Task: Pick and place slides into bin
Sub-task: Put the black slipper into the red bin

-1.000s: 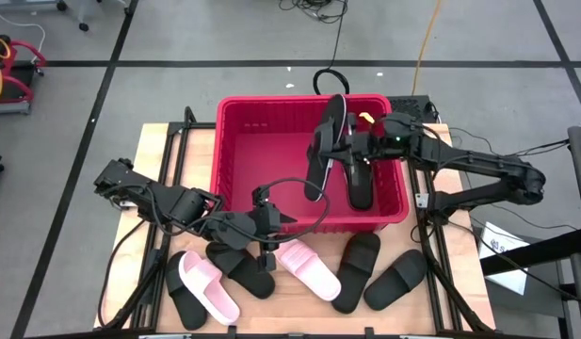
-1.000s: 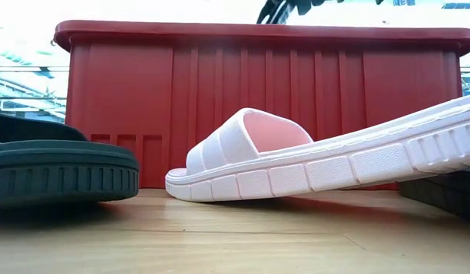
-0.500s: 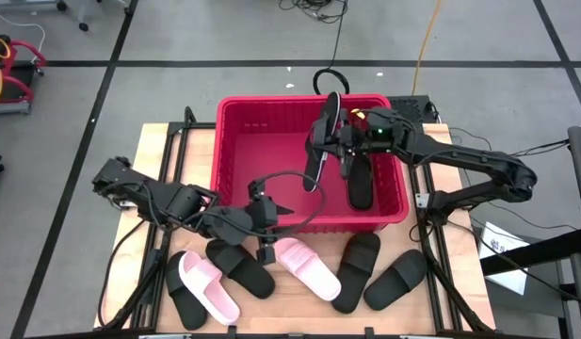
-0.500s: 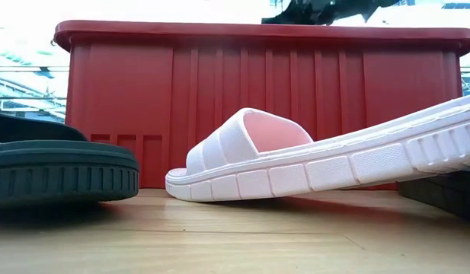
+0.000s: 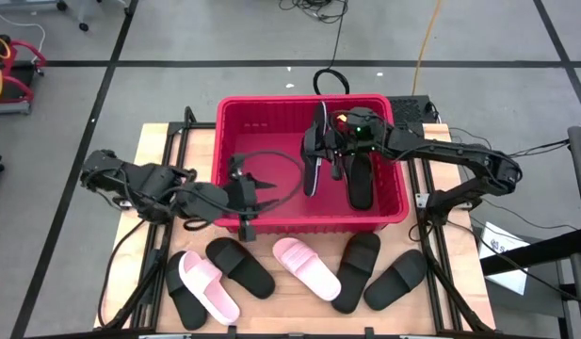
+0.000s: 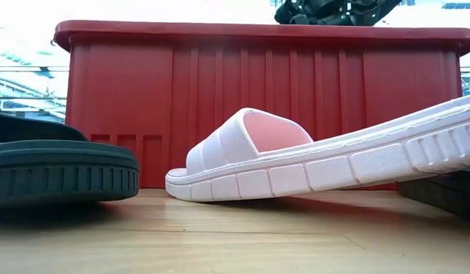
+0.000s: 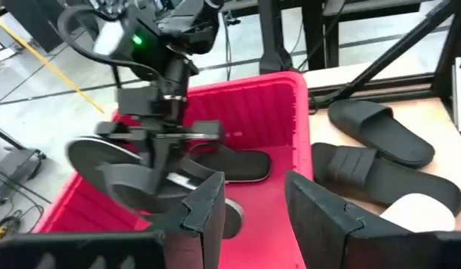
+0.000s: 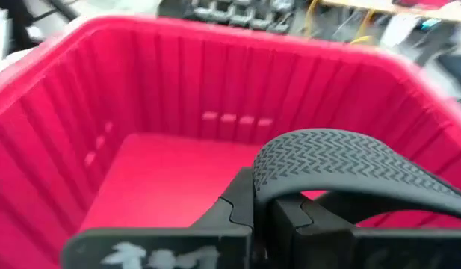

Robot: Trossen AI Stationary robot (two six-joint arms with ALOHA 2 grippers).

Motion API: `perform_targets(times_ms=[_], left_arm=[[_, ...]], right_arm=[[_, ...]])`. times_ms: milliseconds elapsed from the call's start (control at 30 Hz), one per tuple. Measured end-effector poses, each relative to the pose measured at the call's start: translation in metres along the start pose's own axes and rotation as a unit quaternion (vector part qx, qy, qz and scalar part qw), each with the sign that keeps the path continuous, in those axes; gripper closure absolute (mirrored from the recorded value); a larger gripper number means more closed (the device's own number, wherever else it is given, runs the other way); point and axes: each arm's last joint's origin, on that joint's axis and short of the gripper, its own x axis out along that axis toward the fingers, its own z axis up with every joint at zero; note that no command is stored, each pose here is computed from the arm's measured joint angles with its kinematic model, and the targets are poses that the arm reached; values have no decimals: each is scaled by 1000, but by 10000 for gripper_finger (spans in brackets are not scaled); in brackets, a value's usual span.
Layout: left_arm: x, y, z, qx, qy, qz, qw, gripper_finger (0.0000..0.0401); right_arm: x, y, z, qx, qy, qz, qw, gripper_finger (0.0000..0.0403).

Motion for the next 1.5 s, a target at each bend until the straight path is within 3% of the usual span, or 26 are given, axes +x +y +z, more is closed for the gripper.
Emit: perform_targets(times_ms=[200, 400, 633, 867, 1500], left_arm=[[-10, 18, -1, -5, 1, 15, 1000, 261], [-9, 30, 0, -12, 3, 31, 999, 261], [-3, 40, -1, -20, 9, 45, 999, 261], [1, 49, -2, -33, 14, 55, 998, 261], [7, 60, -3, -56, 17, 57, 997, 261]], right_arm=[[7, -11, -17, 21, 28, 26, 999, 403], [16, -16, -51, 33, 61, 36, 997, 403], [17, -18, -74, 20, 27, 44, 998, 403], [11, -15, -102, 28, 38, 38, 998, 403], [9, -11, -120, 60, 93, -1, 994, 403]])
